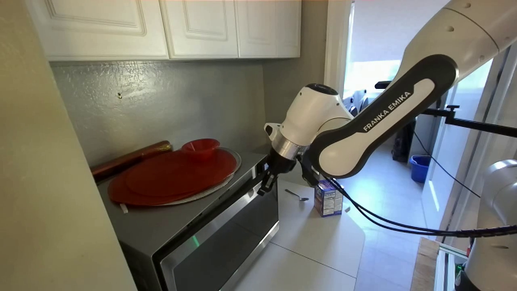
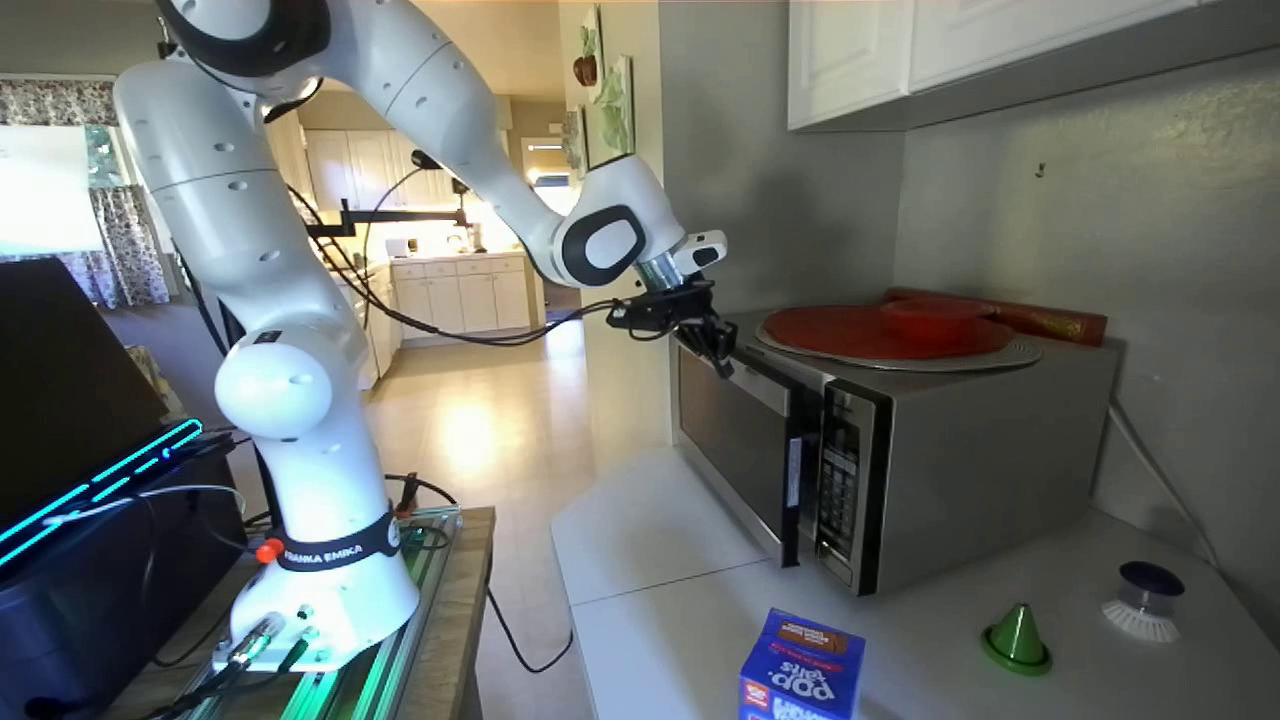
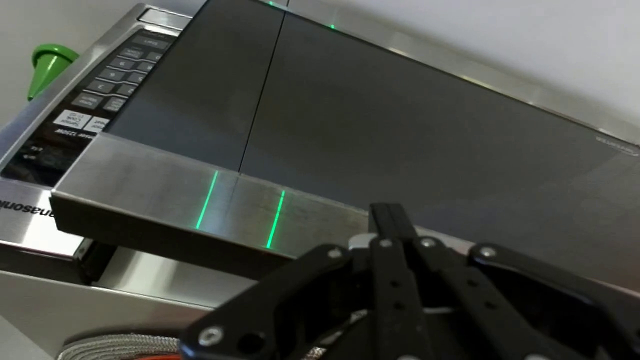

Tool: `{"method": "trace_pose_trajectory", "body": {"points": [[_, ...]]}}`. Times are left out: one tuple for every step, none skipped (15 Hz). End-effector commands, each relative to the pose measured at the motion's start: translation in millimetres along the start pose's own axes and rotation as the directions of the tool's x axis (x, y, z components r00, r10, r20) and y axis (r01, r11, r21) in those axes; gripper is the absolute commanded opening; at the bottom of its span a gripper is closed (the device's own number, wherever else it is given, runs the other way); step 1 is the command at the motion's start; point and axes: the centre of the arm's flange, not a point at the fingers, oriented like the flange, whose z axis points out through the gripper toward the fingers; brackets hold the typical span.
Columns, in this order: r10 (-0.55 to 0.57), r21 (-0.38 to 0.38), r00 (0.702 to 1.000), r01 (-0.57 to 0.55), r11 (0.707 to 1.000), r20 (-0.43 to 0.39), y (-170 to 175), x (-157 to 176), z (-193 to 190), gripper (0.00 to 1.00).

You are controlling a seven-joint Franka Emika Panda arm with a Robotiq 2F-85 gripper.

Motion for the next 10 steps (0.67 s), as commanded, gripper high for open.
{"method": "trace_pose_trajectory", "body": {"points": [[0.036, -0.02, 0.999, -0.036, 0.999, -0.008, 13.5, 7.2, 12.1, 0.0], [0.047, -0.024, 0.999, -0.047, 0.999, -0.012, 18.3, 8.3, 15.0, 0.0], [0.06, -0.03, 0.998, -0.06, 0.998, -0.016, 23.5, 9.3, 19.0, 0.0], [0.071, -0.038, 0.997, -0.072, 0.997, -0.026, 28.6, 10.6, 23.6, 0.0], [0.084, -0.038, 0.996, -0.085, 0.996, -0.034, 33.3, 12.3, 27.0, 0.0], [0.096, -0.043, 0.994, -0.098, 0.994, -0.045, 37.6, 14.3, 30.7, 0.0], [0.105, -0.045, 0.993, -0.107, 0.993, -0.049, 41.6, 16.2, 34.8, 0.0], [0.12, -0.047, 0.991, -0.123, 0.991, -0.056, 46.3, 19.4, 40.3, 0.0], [0.134, -0.045, 0.989, -0.137, 0.99, -0.064, 49.7, 22.0, 44.6, 0.0], [0.148, -0.041, 0.987, -0.151, 0.988, -0.068, 52.4, 23.6, 47.8, 0.0]]}}
